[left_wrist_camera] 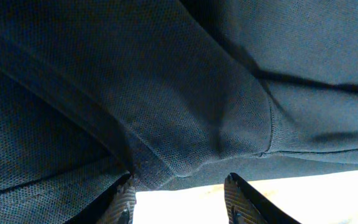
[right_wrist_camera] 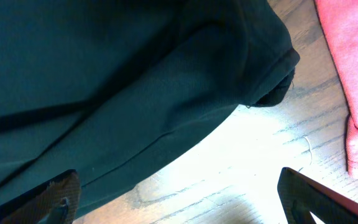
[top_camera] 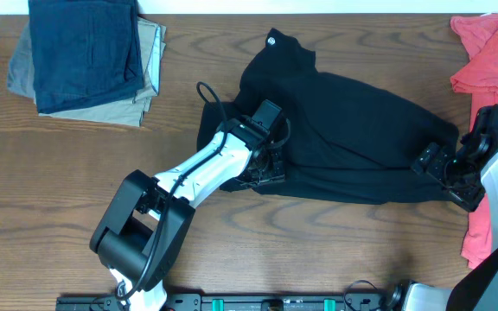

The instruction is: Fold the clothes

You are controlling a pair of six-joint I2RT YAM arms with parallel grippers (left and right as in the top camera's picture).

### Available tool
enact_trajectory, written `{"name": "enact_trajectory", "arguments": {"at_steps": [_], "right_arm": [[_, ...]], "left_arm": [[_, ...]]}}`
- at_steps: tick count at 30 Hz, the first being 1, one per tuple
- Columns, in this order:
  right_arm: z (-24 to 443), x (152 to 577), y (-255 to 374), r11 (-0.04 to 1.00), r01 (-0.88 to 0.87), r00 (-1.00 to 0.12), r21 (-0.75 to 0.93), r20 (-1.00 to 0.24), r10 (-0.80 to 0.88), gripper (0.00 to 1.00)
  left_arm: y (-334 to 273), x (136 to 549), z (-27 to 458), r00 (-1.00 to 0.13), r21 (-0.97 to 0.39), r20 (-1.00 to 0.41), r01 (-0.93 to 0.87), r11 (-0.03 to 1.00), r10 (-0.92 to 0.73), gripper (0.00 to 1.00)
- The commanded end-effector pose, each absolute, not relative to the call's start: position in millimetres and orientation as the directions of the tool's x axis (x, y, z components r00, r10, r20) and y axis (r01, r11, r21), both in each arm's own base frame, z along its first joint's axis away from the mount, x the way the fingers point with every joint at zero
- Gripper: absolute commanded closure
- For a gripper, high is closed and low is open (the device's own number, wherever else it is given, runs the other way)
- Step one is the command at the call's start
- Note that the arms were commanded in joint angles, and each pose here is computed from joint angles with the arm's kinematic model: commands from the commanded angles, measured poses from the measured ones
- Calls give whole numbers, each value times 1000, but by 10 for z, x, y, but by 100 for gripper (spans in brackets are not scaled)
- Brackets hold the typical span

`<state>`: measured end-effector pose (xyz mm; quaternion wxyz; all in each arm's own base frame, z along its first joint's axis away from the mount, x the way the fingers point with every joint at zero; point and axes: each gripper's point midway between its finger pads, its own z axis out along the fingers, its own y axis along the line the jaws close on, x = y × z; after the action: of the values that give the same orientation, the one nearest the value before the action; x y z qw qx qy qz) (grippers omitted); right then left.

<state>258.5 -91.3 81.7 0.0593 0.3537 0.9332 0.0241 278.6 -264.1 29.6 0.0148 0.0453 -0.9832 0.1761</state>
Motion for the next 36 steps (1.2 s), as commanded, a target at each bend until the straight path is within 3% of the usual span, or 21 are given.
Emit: {"name": "enact_trajectory", "arguments": {"at_steps": [1, 21, 25, 26, 29, 36], "right_arm": [[823, 2564, -911, 754, 651, -748, 87, -96, 657, 1], [823, 2565, -912, 757, 648, -750, 86, -96, 654, 1], [823, 2566, -913, 757, 648, -750, 87, -97, 654, 1], [823, 2567, -913, 757, 648, -750, 87, -97, 654, 1], [825, 2579, -919, 757, 648, -750, 88, -102, 654, 1], [833, 2641, -943, 757, 646, -746, 97, -128, 653, 1]], "left_arm": [[-2588, 2763, 229, -993, -317, 54, -118, 941, -107, 53], [-2654, 2726, 34, -990, -307, 71, -142, 941, -126, 53], [-2673, 2762, 44, -993, -318, 52, -120, 940, -109, 81], [-2667, 2785, 49, -993, -320, 46, -122, 940, -113, 81], [-2657, 2837, 77, -992, -327, 36, -123, 937, -118, 93], [-2624, 2972, 164, -996, -346, -4, -84, 934, -91, 94]]}}
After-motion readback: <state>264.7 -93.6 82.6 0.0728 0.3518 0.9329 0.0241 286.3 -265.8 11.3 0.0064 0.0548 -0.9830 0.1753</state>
